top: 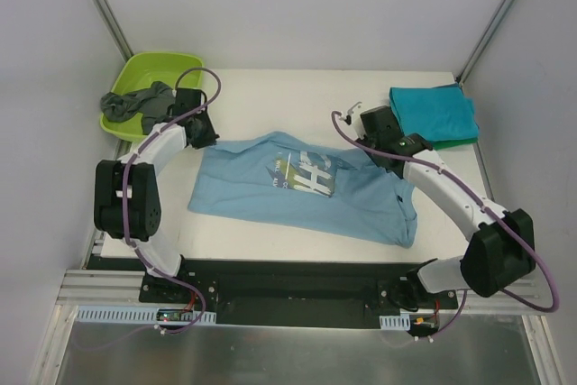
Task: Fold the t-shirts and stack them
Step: Fold the other side of the tshirt into a rectangle, then rotate the tshirt 90 degrees, then grab the bottom of the folded rectangular tshirt with both arms, then fold the folded rectangular tshirt in 1/3 of the way
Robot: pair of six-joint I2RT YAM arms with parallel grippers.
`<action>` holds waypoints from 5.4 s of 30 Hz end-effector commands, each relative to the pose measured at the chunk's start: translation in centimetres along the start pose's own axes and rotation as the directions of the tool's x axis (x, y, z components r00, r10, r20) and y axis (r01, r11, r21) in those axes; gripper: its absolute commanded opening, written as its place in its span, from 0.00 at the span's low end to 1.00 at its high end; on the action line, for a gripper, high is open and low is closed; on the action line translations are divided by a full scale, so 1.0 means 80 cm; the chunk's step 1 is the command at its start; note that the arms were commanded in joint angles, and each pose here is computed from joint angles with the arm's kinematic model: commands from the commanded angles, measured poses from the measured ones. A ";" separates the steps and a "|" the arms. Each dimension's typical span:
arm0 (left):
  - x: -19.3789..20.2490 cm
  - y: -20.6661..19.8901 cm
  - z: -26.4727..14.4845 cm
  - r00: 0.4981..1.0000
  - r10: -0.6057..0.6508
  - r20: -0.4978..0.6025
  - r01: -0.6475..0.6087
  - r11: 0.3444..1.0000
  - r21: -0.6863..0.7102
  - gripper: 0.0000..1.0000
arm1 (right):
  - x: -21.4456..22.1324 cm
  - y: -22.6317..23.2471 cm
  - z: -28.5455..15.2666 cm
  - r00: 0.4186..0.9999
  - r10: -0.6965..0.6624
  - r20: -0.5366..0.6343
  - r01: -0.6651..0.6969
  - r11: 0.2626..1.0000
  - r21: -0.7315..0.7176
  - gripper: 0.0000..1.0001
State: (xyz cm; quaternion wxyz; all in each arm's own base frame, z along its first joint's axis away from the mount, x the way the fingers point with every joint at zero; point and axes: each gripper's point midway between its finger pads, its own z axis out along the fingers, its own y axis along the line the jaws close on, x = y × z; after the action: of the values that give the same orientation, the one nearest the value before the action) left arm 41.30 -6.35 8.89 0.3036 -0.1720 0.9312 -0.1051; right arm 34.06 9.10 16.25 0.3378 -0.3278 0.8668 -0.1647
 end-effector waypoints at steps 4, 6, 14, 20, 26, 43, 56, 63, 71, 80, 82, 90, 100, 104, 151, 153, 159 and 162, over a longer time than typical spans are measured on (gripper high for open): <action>-0.042 0.013 -0.039 0.986 0.017 0.164 -0.009 0.999 -0.046 0.00 | 0.042 0.009 -0.039 0.998 0.035 -0.061 -0.036 0.999 -0.012 0.00; -0.050 0.013 -0.047 0.982 0.011 0.187 -0.003 0.999 -0.048 0.00 | 0.047 0.009 -0.044 0.997 0.041 -0.070 -0.041 0.999 0.000 0.00; -0.043 0.018 -0.048 0.985 0.010 0.174 -0.003 0.999 -0.042 0.00 | 0.079 0.020 -0.064 0.973 0.085 -0.214 -0.081 0.996 0.031 0.00; -0.030 0.026 -0.035 0.991 -0.004 0.136 0.011 0.999 -0.051 0.00 | 0.108 0.046 -0.078 0.943 0.063 -0.326 -0.064 0.998 0.007 0.03; -0.017 0.043 -0.030 0.993 -0.007 0.120 0.020 0.994 -0.106 0.00 | 0.134 0.090 -0.078 0.896 0.109 -0.430 -0.138 0.990 -0.035 0.05; -0.018 -0.031 -0.087 0.995 -0.025 0.097 0.012 0.992 0.127 0.99 | 0.078 0.114 -0.088 0.888 0.399 -0.229 -0.420 0.906 -0.053 0.97; 0.099 -0.074 -0.005 0.974 0.065 -0.216 -0.026 0.984 0.178 0.99 | 0.080 0.145 0.005 0.411 0.842 -0.349 -0.904 0.426 -0.037 0.96; 0.189 0.004 -0.008 0.947 -0.036 -0.321 0.033 0.999 -0.015 0.99 | 0.059 0.163 0.073 0.459 0.770 -0.443 -0.865 0.502 -0.023 0.96; 0.309 -0.027 -0.088 0.874 -0.051 -0.482 0.119 0.987 0.112 0.99 | -0.100 0.144 0.218 0.620 0.640 -0.455 -0.780 0.568 -0.264 0.96; 0.326 -0.172 -0.166 0.858 0.379 -0.347 -0.190 0.861 0.471 0.99 | -0.271 0.034 0.214 0.782 0.623 0.011 -0.543 0.690 -0.479 0.96; 0.316 -0.174 -0.173 0.872 0.383 -0.305 -0.208 0.854 0.477 0.99 | -0.292 0.019 0.174 0.776 0.618 0.122 -0.482 0.707 -0.517 0.96; 0.278 -0.110 -0.175 0.947 0.274 -0.171 -0.214 0.929 0.304 0.99 | -0.216 0.047 0.067 0.935 0.349 0.060 -0.295 0.862 -0.412 0.96; 0.319 -0.021 -0.146 0.925 0.152 -0.348 -0.095 0.980 0.178 0.96 | -0.023 0.225 -0.057 0.920 0.366 -0.139 -0.383 0.772 -0.507 0.97; 0.338 -0.014 -0.142 0.898 0.166 -0.407 -0.102 0.979 0.176 0.81 | 0.029 0.270 -0.078 0.838 0.467 -0.282 -0.545 0.729 -0.414 0.98; 0.333 -0.057 -0.205 0.932 0.198 -0.303 -0.052 0.901 0.431 0.00 | 0.083 0.348 -0.150 0.760 0.527 -0.381 -0.628 0.442 -0.640 0.00; 0.308 -0.068 -0.201 0.950 0.197 -0.241 -0.084 0.907 0.412 0.00 | 0.052 0.322 -0.145 0.755 0.573 -0.320 -0.615 0.449 -0.648 0.00; 0.210 -0.118 -0.182 0.987 0.140 -0.073 -0.099 0.908 0.407 0.00 | -0.022 0.249 -0.119 0.776 0.613 -0.148 -0.548 0.540 -0.639 0.00; 0.172 -0.142 -0.166 0.988 0.150 -0.032 -0.122 0.895 0.428 0.00 | -0.055 0.216 -0.096 0.776 0.623 -0.097 -0.543 0.582 -0.605 0.00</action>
State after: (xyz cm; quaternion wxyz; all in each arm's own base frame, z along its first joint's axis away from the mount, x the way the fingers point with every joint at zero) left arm 20.78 -20.17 12.98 0.2477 -0.0542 0.9248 -0.2836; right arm 18.90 25.76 13.35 0.2566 -0.0887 0.9153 0.2975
